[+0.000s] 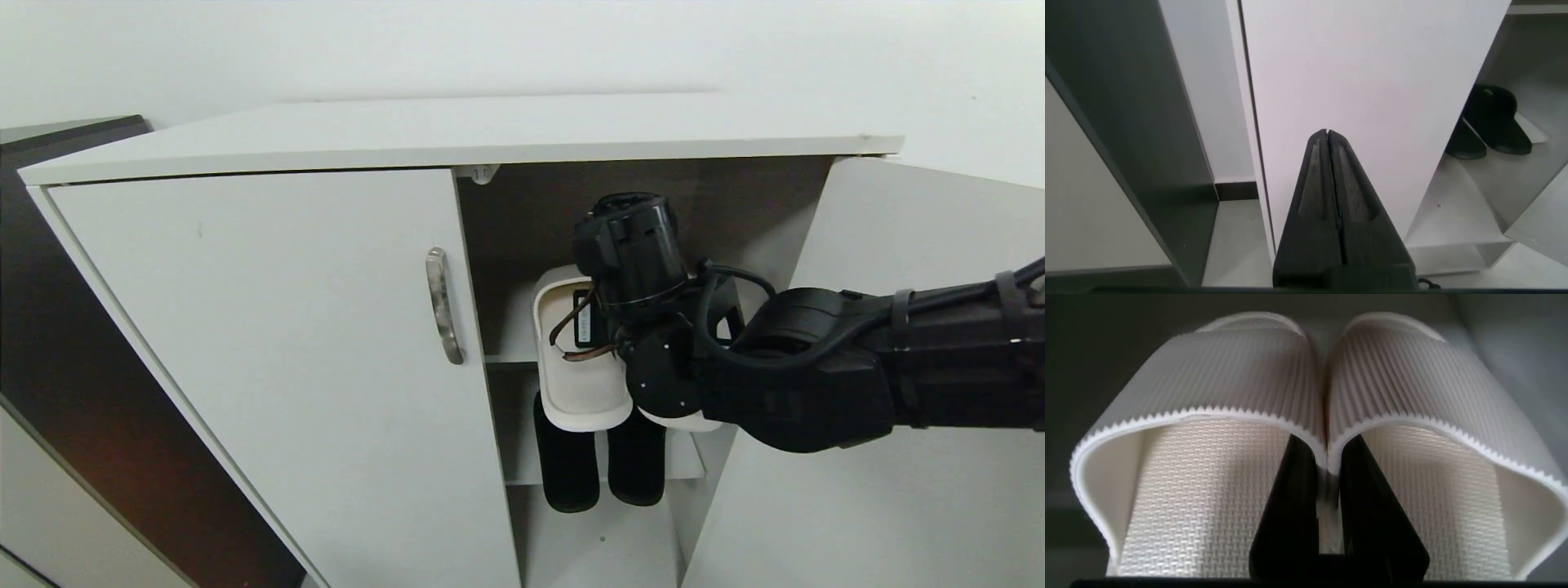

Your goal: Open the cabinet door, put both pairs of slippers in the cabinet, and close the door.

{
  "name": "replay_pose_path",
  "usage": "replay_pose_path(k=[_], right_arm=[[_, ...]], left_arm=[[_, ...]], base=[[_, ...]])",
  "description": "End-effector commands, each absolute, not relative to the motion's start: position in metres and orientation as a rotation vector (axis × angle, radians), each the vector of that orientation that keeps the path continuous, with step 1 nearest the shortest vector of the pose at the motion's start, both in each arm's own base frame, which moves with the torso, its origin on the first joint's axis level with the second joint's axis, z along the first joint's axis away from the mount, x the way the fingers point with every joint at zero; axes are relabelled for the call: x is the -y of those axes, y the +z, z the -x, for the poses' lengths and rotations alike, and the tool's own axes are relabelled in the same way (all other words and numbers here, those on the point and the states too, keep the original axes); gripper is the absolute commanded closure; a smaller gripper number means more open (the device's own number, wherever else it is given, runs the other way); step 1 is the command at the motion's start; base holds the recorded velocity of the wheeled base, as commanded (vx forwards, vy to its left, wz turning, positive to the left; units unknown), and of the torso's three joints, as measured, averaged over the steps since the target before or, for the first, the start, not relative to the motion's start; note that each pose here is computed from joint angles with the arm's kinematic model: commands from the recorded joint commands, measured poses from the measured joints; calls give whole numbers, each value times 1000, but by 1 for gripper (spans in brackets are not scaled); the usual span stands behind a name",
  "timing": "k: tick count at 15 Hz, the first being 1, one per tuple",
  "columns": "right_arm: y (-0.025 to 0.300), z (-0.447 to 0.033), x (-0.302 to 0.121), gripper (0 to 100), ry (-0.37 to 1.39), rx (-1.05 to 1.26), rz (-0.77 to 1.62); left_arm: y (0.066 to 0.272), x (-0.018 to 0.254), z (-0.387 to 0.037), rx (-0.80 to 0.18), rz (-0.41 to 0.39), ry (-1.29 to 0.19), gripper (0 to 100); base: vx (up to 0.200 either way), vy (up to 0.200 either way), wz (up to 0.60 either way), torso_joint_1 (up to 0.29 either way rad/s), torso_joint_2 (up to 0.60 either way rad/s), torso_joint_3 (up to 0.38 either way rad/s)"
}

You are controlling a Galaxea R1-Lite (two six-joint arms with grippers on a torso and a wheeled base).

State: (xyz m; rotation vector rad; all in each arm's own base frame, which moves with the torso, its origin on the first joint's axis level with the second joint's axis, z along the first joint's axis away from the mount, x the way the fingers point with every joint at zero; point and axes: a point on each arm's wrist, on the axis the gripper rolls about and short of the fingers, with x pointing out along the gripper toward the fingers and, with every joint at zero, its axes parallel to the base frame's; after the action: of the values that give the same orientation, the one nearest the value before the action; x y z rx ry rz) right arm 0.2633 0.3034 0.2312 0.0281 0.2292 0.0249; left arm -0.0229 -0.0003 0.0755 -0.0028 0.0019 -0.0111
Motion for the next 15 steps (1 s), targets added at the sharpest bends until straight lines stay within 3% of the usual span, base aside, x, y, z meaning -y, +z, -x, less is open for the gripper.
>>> replay_pose_path(k=[1, 7, 15], right_arm=[[225, -279, -307, 100, 5, -231, -26], [228, -321, -308, 100, -47, -191, -43], [235, -338, -307, 100, -41, -191, -39]], left_arm=[[76, 0, 23, -2, 3, -11, 100], [76, 0, 23, -2, 5, -11, 100], [76, 0, 23, -3, 5, -11, 100]], base=[[0, 0, 0, 0, 0, 0], [0, 0, 0, 0, 0, 0], [0, 0, 0, 0, 0, 0]])
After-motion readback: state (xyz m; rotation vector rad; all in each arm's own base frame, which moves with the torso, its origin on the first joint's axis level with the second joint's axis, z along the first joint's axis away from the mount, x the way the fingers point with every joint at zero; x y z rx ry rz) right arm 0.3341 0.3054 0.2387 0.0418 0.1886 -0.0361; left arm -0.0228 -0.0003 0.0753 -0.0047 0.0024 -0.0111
